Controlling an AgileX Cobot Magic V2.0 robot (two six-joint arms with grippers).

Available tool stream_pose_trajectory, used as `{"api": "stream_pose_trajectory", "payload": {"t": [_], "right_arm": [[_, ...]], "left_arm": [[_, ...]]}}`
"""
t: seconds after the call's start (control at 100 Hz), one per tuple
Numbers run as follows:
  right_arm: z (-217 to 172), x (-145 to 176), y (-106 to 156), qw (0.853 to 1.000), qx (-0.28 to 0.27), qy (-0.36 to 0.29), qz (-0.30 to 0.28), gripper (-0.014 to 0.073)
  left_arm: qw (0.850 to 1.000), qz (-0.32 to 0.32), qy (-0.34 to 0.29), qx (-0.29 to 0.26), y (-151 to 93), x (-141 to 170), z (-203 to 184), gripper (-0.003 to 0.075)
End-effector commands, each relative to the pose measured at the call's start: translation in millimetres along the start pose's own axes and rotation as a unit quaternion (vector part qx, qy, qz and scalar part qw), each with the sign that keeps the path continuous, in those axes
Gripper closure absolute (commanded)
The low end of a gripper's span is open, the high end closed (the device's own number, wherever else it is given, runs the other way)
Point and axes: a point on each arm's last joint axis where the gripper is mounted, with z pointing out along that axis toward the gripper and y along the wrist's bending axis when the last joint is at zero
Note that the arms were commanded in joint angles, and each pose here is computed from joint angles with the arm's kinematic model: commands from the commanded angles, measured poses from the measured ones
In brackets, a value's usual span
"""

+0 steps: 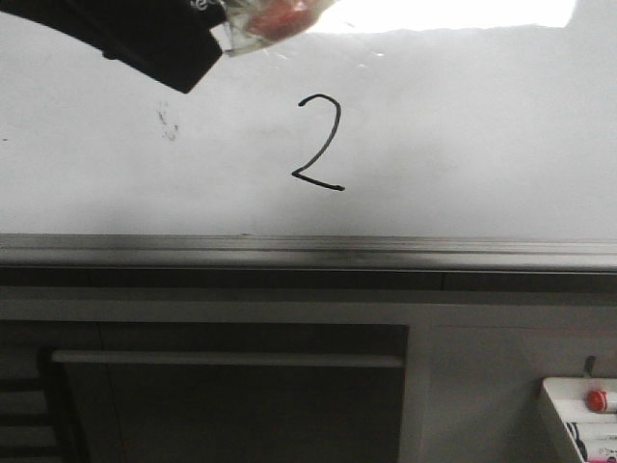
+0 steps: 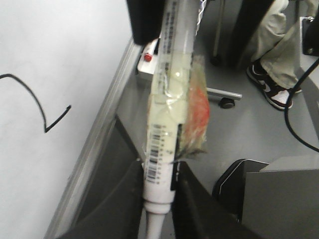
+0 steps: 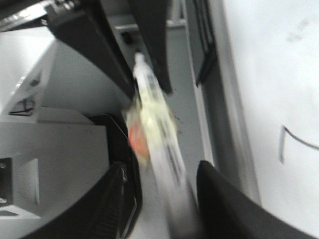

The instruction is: Write number 2 on whiteboard

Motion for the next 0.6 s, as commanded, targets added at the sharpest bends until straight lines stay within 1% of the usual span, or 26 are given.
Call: {"api": "stream_pose_trajectory", "payload": {"t": [0.0, 0.06, 0.15, 0.22, 0.31, 0.36, 0.4, 0.41, 0.46, 0.59], "right_arm": [[-33, -4, 5, 0.998, 0.061, -0.014, 0.021, 0.0283], [-45, 2, 8, 0.994, 0.098, -0.003, 0.045, 0.0283], [-65, 8, 15, 0.986, 0.142, -0.01, 0.086, 0.0283], [-77, 12, 23, 0.983, 0.155, -0.02, 0.097, 0.0283], [-85, 18, 33, 0.98, 0.164, -0.038, 0.106, 0.0283], [-87, 22, 37, 0.978, 0.169, -0.046, 0.111, 0.0283], [-87, 26, 40, 0.978, 0.172, -0.05, 0.111, 0.0283], [-86, 26, 40, 0.978, 0.172, -0.049, 0.111, 0.0283], [-86, 30, 42, 0.977, 0.175, -0.052, 0.111, 0.0283], [-81, 34, 43, 0.977, 0.176, -0.051, 0.112, 0.0283]], "left_arm": [[0.998, -0.03, -0.033, -0.048, 13, -9, -14, 0.0638], [0.996, -0.049, -0.029, -0.065, 21, -4, -18, 0.0639], [0.991, -0.086, -0.025, -0.095, 35, 5, -24, 0.0638], [0.985, -0.118, -0.02, -0.122, 46, 17, -28, 0.0639], [0.973, -0.162, -0.018, -0.166, 59, 36, -31, 0.0639], [0.962, -0.191, -0.024, -0.194, 66, 47, -32, 0.0639], [0.949, -0.22, -0.042, -0.222, 72, 55, -33, 0.0639], [0.949, -0.224, -0.043, -0.22, 71, 56, -32, 0.0639], [0.936, -0.248, -0.057, -0.245, 76, 64, -32, 0.0639], [0.903, -0.287, -0.085, -0.308, 82, 82, -28, 0.0639]]}}
